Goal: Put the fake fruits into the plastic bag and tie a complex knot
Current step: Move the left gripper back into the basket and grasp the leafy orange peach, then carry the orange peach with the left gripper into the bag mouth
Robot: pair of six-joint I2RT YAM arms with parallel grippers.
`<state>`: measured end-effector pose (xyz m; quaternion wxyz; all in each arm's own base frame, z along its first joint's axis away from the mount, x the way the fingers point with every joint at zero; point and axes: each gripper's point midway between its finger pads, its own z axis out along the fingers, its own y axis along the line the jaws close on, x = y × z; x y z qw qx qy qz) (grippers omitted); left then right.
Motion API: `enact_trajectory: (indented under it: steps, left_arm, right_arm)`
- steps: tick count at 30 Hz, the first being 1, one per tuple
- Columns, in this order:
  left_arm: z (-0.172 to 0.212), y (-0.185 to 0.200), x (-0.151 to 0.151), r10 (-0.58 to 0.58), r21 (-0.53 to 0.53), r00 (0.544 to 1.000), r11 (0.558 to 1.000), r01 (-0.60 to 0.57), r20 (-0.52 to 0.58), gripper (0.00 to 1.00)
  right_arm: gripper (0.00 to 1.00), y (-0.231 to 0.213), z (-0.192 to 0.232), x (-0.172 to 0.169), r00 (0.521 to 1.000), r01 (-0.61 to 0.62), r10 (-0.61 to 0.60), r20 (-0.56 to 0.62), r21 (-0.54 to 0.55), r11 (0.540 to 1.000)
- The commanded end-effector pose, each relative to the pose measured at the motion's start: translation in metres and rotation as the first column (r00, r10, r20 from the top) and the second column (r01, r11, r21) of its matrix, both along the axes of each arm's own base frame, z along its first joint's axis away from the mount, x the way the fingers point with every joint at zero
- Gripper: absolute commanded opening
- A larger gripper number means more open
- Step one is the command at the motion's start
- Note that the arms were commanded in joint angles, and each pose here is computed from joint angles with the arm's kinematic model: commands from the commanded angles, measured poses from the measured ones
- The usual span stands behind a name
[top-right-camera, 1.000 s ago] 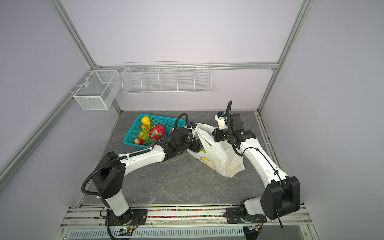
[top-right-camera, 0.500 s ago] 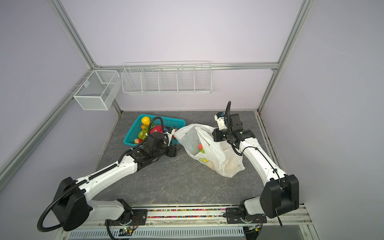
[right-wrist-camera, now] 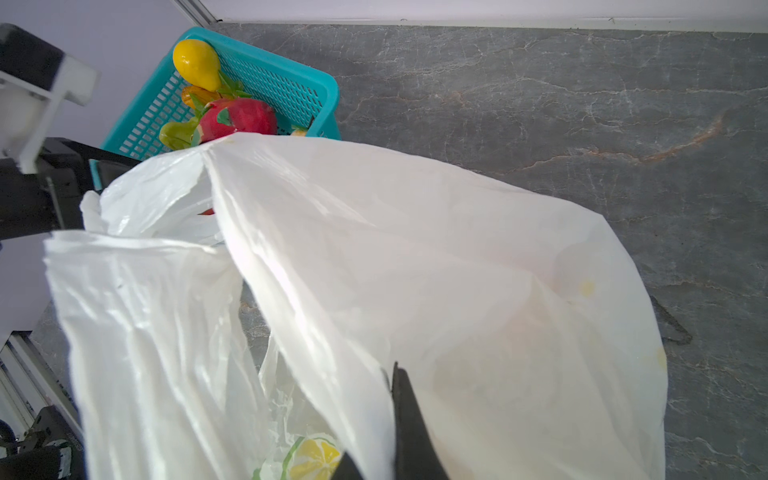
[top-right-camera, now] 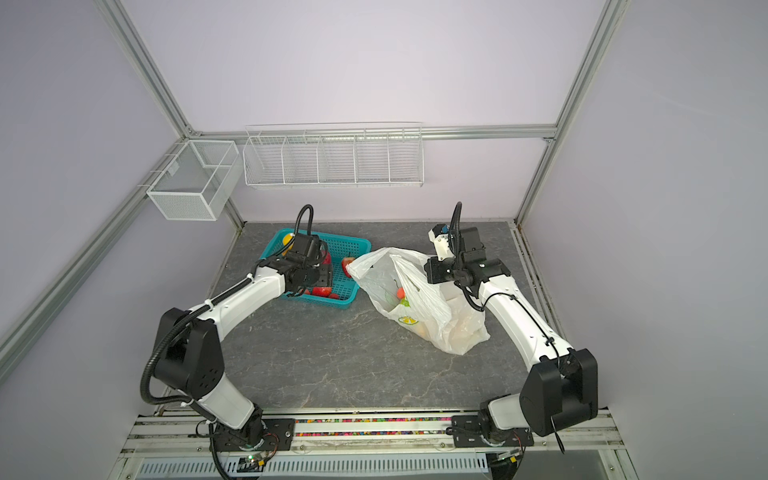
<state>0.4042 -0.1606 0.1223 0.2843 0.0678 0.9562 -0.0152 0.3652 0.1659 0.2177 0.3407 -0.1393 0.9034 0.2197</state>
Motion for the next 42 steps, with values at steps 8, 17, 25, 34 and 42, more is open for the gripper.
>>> enact_trajectory:
  steps: [8,17,25,34,42]
  left_arm:
    - [-0.041,0.008,-0.001,-0.041,0.104,0.983,0.993,0.061,-0.181,0.77]
    - [-0.069,0.01,0.003,-0.05,0.111,0.968,0.991,0.08,-0.247,0.75]
    - [-0.087,0.003,0.009,-0.068,0.094,0.96,0.991,0.097,-0.273,0.76]
    - [-0.064,0.004,0.016,-0.049,0.081,0.977,0.994,0.067,-0.208,0.58]
    - [0.0,-0.004,0.0,-0.055,-0.07,0.997,0.996,0.052,-0.048,0.49]
  right_arm:
    - [0.09,0.001,-0.003,-0.002,1.0,-0.019,0.019,0.008,-0.013,1.0]
    - [0.09,0.001,-0.004,-0.002,1.0,-0.019,0.019,0.008,-0.014,1.0]
    - [0.09,0.001,-0.006,-0.002,1.0,-0.019,0.019,0.004,-0.016,1.0]
    - [0.09,0.001,-0.008,-0.001,1.0,-0.017,0.017,-0.001,-0.019,1.0]
    - [0.09,0.001,-0.008,0.0,1.0,-0.015,0.015,-0.002,-0.024,1.0]
